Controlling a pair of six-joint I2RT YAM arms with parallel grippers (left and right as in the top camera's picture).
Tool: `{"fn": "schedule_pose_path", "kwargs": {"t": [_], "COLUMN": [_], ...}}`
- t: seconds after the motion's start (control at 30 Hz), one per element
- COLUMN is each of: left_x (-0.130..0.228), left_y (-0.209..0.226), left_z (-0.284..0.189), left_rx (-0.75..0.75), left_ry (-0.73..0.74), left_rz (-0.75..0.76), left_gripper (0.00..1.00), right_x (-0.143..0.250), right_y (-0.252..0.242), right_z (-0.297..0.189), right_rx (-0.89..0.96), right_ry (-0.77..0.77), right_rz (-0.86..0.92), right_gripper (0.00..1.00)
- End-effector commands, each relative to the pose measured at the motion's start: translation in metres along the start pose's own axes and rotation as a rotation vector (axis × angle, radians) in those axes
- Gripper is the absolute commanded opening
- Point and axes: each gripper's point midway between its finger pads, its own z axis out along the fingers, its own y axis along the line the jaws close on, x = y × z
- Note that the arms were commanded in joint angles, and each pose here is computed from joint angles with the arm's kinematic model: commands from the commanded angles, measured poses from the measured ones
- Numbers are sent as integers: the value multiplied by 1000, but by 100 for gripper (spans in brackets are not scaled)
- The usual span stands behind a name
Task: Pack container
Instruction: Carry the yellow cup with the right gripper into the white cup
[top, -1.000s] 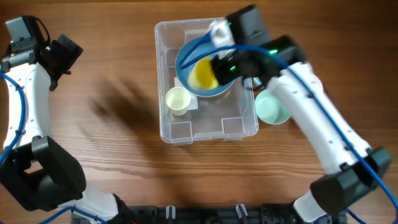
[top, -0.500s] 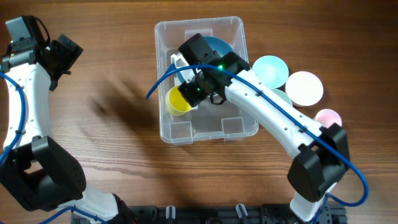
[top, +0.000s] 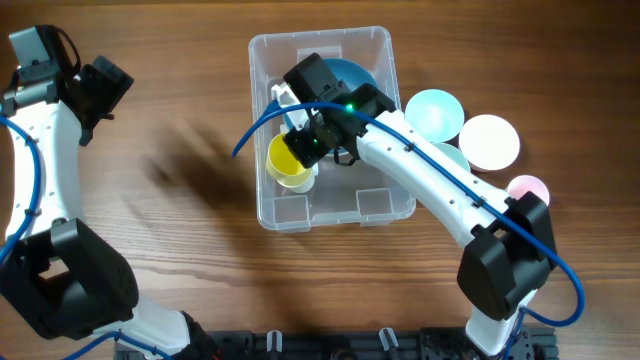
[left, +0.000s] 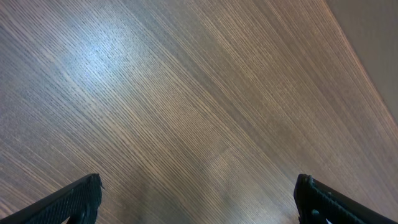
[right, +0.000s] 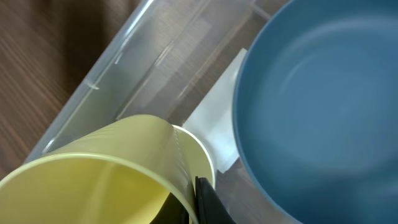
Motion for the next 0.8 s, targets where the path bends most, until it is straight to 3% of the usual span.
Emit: {"fn": "schedule_pose_path", "kwargs": {"t": [0.0,0.13,0.27,0.63,0.77], "left_x": [-3,-2,-2,-2,-3], "left_y": [0,0,0,0,0], "left_z": [1,1,1,1,1], "left_rx": [1,1,1,1,1], "left_ry": [-2,-2,-2,-2,-2], "left_rz": [2,2,3,2,2], "left_gripper": [100,100,100,100,100], "right_x": [2,3,8,12,26], "right_y": [-14,-16,-22,-24,-41], "right_z": [3,3,2,-2,-19], "right_rx": [83,92,126,140,160], "right_ry": [12,18,37,52,88], "right_rz": [-12,-36,-37,-28,72], "right_gripper": [5,5,23,30,28]}}
